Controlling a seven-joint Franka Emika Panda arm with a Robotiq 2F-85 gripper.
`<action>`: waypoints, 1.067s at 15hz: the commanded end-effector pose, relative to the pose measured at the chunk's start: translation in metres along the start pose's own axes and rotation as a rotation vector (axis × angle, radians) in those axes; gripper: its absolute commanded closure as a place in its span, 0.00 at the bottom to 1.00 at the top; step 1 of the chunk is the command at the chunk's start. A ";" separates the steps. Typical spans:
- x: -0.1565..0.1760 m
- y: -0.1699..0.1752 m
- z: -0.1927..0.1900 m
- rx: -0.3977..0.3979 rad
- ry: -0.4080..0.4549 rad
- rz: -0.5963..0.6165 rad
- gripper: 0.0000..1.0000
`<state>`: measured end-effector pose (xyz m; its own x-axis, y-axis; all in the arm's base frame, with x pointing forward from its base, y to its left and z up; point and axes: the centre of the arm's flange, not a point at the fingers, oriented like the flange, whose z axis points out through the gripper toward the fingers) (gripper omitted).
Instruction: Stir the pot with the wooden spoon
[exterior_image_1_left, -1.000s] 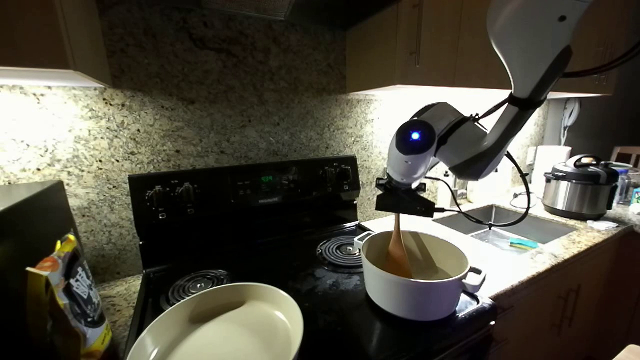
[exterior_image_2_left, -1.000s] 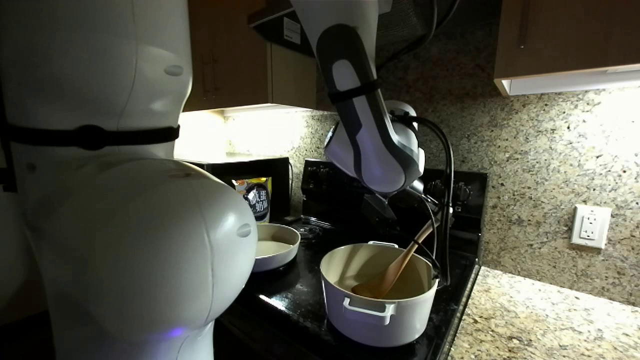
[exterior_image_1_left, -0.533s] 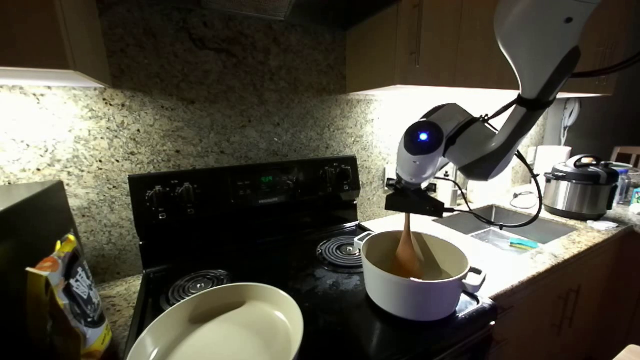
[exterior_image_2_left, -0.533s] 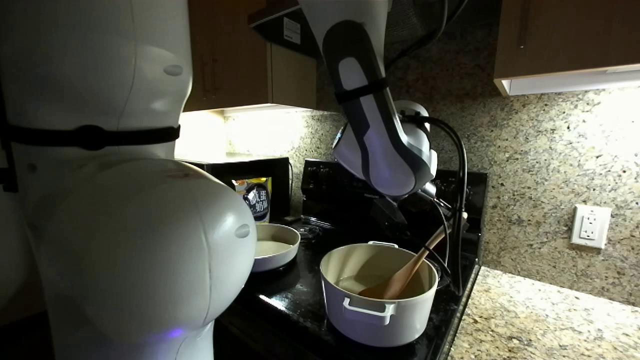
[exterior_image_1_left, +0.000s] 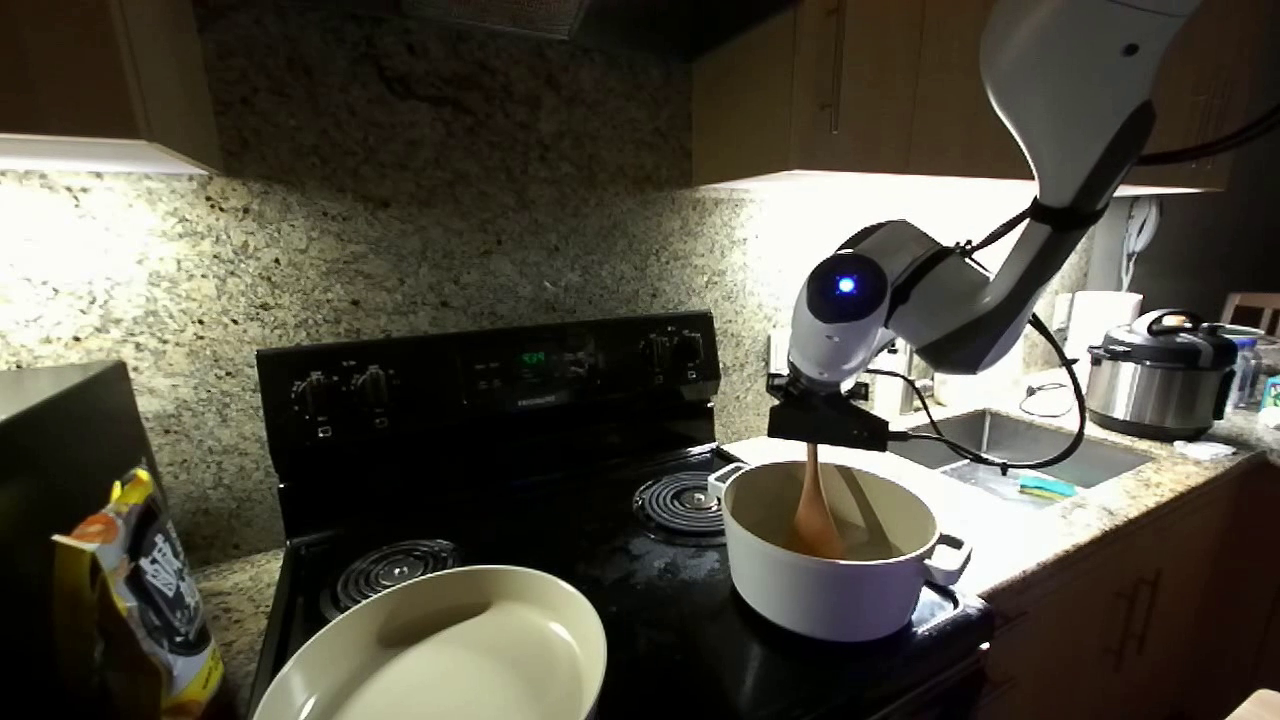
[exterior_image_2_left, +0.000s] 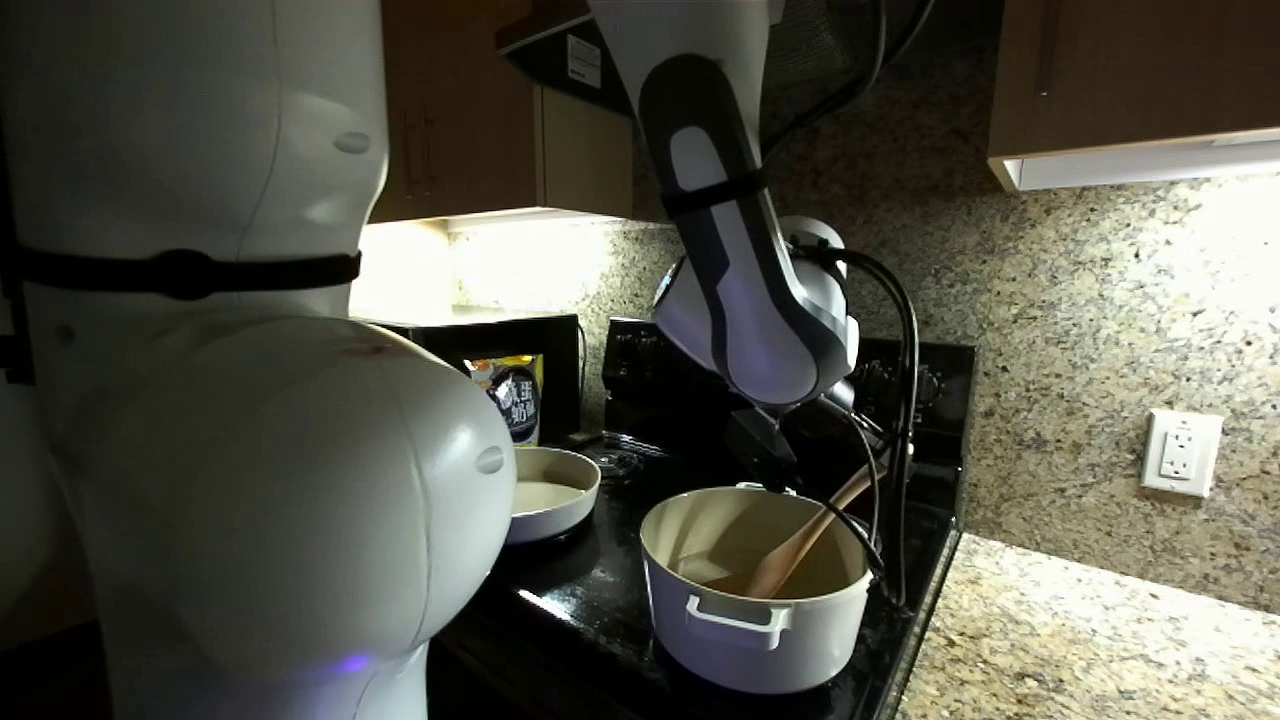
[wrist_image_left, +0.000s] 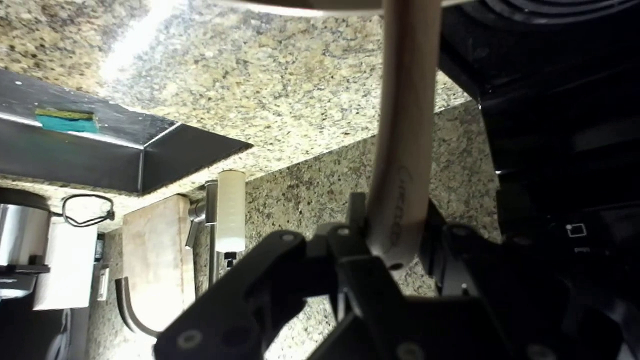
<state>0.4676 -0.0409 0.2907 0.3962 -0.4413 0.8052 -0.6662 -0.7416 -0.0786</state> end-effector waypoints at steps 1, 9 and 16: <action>-0.005 -0.011 0.000 0.020 -0.031 -0.031 0.93; -0.006 -0.024 0.029 -0.010 -0.044 -0.022 0.93; -0.002 -0.025 0.035 -0.010 -0.040 -0.023 0.30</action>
<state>0.5007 -0.0358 0.2657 0.4206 -0.4381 0.7945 -0.6644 -0.7450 -0.0592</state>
